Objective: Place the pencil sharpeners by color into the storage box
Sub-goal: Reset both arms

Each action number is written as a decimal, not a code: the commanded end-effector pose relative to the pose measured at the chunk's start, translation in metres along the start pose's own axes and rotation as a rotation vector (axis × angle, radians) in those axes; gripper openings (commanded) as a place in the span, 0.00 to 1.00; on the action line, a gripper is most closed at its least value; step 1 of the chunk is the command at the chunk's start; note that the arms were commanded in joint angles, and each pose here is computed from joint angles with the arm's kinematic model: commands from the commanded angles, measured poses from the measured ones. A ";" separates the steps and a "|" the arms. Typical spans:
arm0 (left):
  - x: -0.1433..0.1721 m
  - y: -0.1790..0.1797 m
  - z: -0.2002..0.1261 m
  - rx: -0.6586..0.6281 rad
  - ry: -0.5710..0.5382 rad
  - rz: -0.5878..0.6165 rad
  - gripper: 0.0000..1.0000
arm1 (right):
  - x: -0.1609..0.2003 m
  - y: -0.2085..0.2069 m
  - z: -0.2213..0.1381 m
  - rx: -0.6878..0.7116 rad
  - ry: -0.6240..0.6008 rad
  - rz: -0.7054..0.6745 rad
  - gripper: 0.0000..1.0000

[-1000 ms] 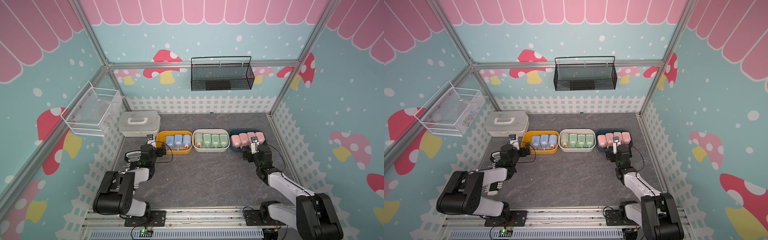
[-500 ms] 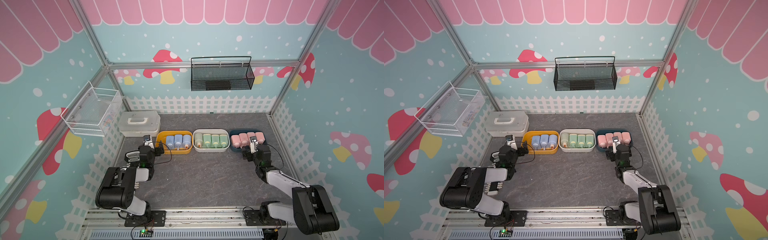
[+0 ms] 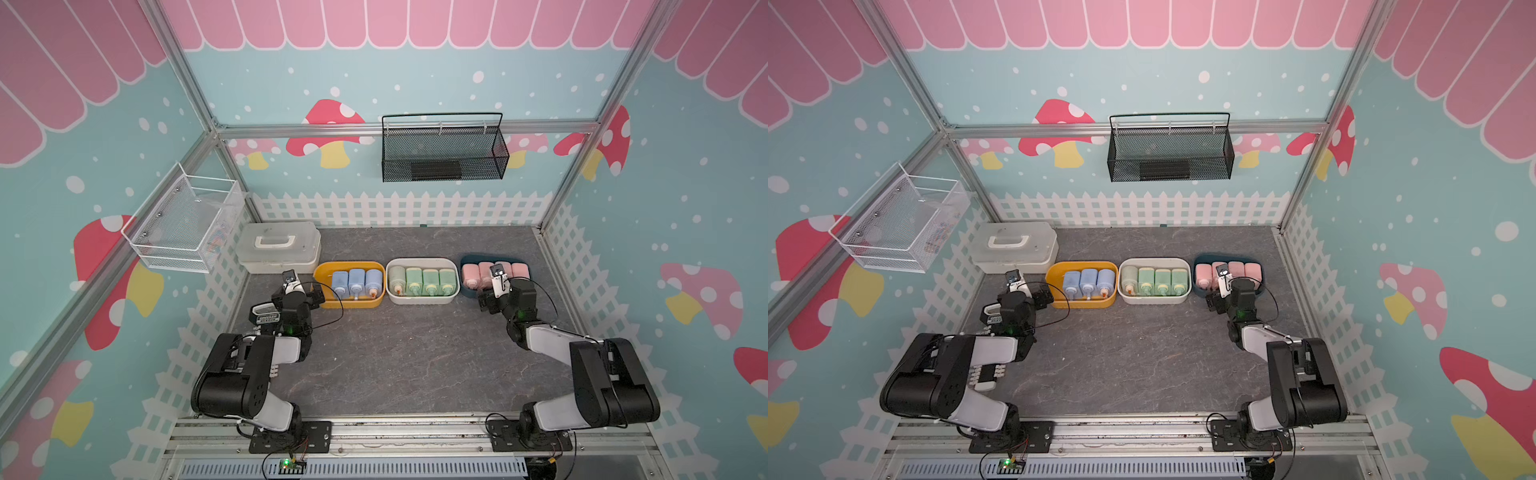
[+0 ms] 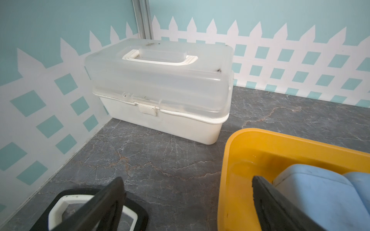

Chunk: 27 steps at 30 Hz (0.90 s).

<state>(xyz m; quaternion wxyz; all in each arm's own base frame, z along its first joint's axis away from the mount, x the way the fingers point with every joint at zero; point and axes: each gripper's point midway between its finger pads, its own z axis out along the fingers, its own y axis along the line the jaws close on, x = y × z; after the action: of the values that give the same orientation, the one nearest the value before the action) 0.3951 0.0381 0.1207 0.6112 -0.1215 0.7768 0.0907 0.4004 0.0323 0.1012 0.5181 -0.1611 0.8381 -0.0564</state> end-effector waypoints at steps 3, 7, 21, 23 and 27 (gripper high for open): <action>0.002 0.002 -0.001 -0.013 -0.004 -0.006 0.99 | -0.007 0.013 -0.010 -0.064 -0.100 -0.028 0.99; 0.002 0.002 -0.001 -0.015 -0.004 -0.005 0.99 | -0.009 0.014 -0.022 -0.054 -0.175 -0.032 0.99; 0.001 0.002 -0.001 -0.014 -0.006 -0.006 0.99 | 0.004 0.001 -0.007 -0.013 -0.164 0.030 0.99; 0.002 0.002 -0.001 -0.014 -0.004 -0.006 0.99 | 0.010 -0.007 -0.003 0.012 -0.151 0.070 0.98; 0.002 0.002 -0.001 -0.014 -0.005 -0.006 0.99 | 0.011 -0.010 -0.007 0.026 -0.133 0.071 0.99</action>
<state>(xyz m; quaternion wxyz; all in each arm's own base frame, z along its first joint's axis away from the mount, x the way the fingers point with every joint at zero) 0.3951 0.0392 0.1218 0.6127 -0.1239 0.7750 0.0931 0.3959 0.0224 0.1038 0.5879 -0.1432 0.7951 -0.0397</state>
